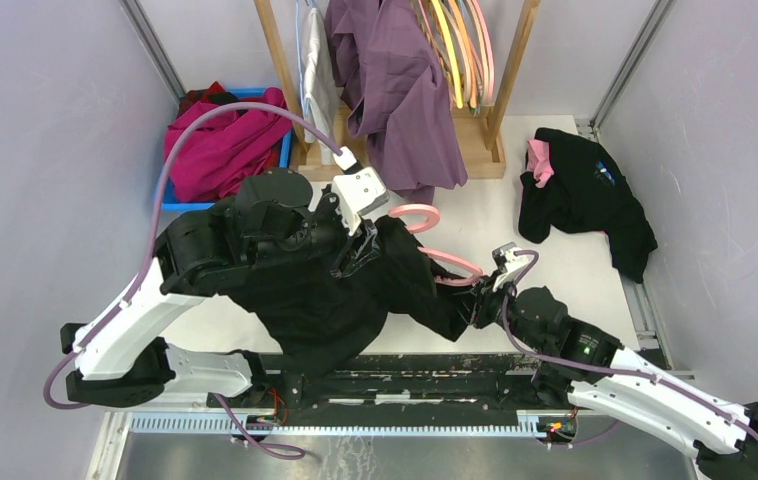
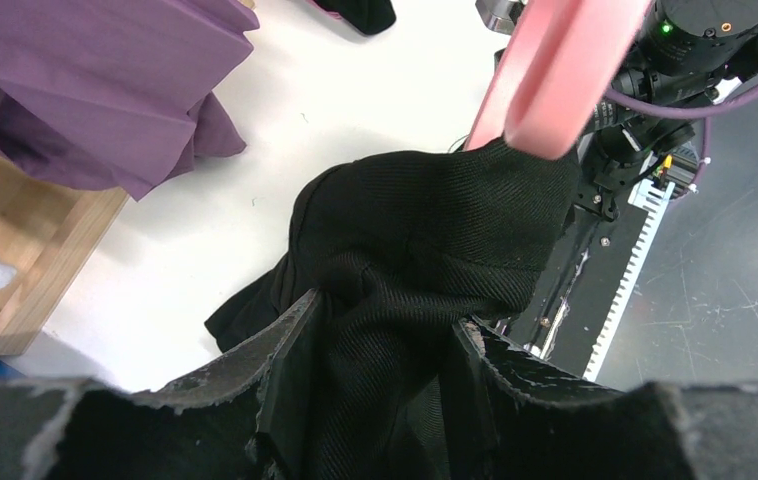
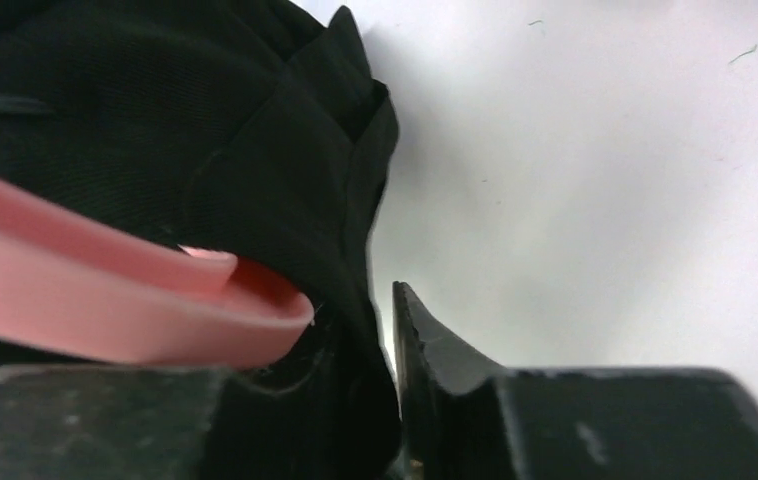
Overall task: Place the skirt on the hanger
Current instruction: Hang the skirt on the hanger.
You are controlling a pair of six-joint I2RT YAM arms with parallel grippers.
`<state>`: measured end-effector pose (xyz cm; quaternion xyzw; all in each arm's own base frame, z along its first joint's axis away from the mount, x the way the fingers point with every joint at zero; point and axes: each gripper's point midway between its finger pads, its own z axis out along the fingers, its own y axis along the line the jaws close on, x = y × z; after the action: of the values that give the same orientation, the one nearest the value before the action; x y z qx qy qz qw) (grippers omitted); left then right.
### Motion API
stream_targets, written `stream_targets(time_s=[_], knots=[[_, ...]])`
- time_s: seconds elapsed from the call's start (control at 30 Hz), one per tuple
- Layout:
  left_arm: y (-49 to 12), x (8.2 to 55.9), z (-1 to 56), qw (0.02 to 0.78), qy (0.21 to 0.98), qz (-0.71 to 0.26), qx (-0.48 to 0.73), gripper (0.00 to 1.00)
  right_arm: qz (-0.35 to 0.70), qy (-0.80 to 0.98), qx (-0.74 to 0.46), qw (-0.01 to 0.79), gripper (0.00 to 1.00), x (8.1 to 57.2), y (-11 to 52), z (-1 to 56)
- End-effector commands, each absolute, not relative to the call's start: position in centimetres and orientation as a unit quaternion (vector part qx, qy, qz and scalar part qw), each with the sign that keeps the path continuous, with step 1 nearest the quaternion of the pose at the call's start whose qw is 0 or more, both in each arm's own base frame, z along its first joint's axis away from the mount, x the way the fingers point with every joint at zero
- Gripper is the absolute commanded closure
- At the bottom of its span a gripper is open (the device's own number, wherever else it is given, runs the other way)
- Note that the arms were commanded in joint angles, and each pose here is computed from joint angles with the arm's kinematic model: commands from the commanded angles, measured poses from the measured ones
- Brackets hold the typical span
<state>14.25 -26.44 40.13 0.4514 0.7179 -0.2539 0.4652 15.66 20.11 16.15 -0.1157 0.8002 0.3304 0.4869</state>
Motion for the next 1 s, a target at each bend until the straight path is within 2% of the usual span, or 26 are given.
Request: stream_targets(time_s=[0.0, 0.03, 0.1, 0.43, 0.77, 0.97], knots=[[-26.3, 14.3, 43.9, 0.516, 0.685, -0.282, 0.430, 0.97, 0.362, 0.774, -0.106, 0.509, 0.88, 15.9, 20.8, 19.0], [-26.2, 14.4, 43.8, 0.517, 0.687, -0.279, 0.428, 0.97, 0.351, 0.778, -0.104, 0.510, 0.95, 16.0, 20.3, 19.2], [-26.1, 14.5, 44.0, 0.522, 0.686, -0.278, 0.424, 0.97, 0.325, 0.786, -0.103, 0.515, 0.99, 15.9, 18.9, 20.3], [-27.0, 14.8, 45.1, 0.571, 0.650, -0.320, 0.386, 0.97, 0.209, 0.792, -0.130, 0.559, 0.99, 16.1, 13.0, 32.9], [-24.1, 15.2, 45.9, 0.691, 0.552, -0.414, 0.217, 0.97, 0.134, 0.778, -0.194, 0.583, 0.99, 18.8, 14.4, 44.6], [-22.0, 16.8, 41.7, 0.719, 0.542, -0.419, 0.118, 0.97, 0.131, 0.768, -0.217, 0.589, 0.99, 20.1, 16.7, 48.6]])
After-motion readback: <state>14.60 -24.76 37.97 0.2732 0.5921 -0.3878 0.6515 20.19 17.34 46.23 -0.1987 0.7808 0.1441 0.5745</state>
